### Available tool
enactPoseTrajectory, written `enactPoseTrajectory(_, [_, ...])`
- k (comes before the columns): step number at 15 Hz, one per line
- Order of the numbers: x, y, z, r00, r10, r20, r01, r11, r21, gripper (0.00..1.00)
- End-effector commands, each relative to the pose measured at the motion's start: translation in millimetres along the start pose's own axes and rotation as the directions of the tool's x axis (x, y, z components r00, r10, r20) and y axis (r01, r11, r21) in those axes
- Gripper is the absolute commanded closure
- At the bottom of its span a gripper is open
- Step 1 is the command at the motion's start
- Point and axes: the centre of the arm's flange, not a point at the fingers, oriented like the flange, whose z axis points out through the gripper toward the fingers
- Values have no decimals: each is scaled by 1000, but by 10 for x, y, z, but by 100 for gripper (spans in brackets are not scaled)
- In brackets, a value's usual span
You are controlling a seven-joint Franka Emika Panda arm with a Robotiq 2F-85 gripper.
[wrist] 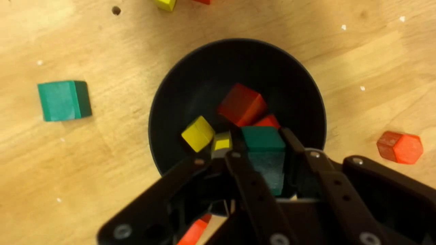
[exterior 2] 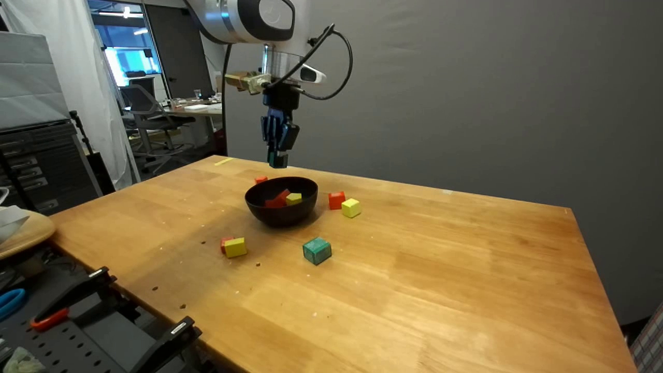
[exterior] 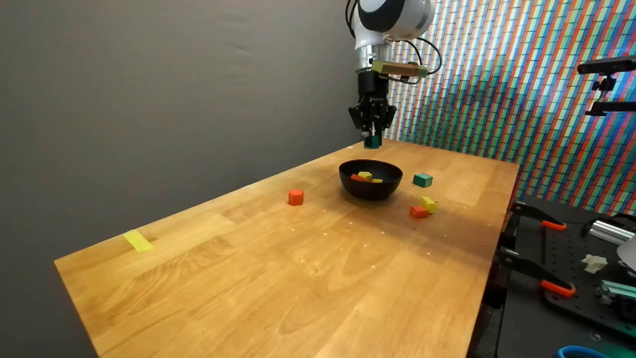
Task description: Pick up all the cube boxes on the table and put them inside the bowl
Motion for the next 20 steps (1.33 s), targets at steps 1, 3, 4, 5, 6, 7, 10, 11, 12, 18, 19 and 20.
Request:
enactPoseTrajectory(1, [-231, 131, 20, 999, 31, -10, -30, 999, 43, 45])
enactPoseTrajectory(3, [-266, 100, -29, 999, 15, -50, -12, 999, 46, 32])
enactPoseTrajectory(4, [-284, 78, -69, 998, 7, -66, -4, 999, 49, 25])
enactPoseTrajectory(5, [-317, 46, -148, 996, -5, -84, 9, 999, 53, 16])
enactPoseTrajectory(6, [-355, 14, -239, 995, -16, -101, 22, 998, 60, 9])
enactPoseTrajectory(7, [-398, -20, -347, 991, -30, -132, 38, 997, 62, 0])
enactPoseTrajectory(10, [-482, -166, -618, 982, -80, -173, 93, 993, 70, 0])
enactPoseTrajectory(11, [-506, -220, -677, 979, -101, -178, 115, 991, 70, 0])
enactPoseTrajectory(12, [-519, -290, -710, 975, -125, -182, 140, 988, 71, 0])
enactPoseTrajectory(18, [-438, -380, -652, 975, -126, -181, 139, 988, 61, 0])
enactPoseTrajectory(19, [-428, -366, -641, 976, -124, -179, 136, 989, 60, 0])
enactPoseTrajectory(20, [-400, -402, -607, 975, -144, -172, 157, 985, 66, 0])
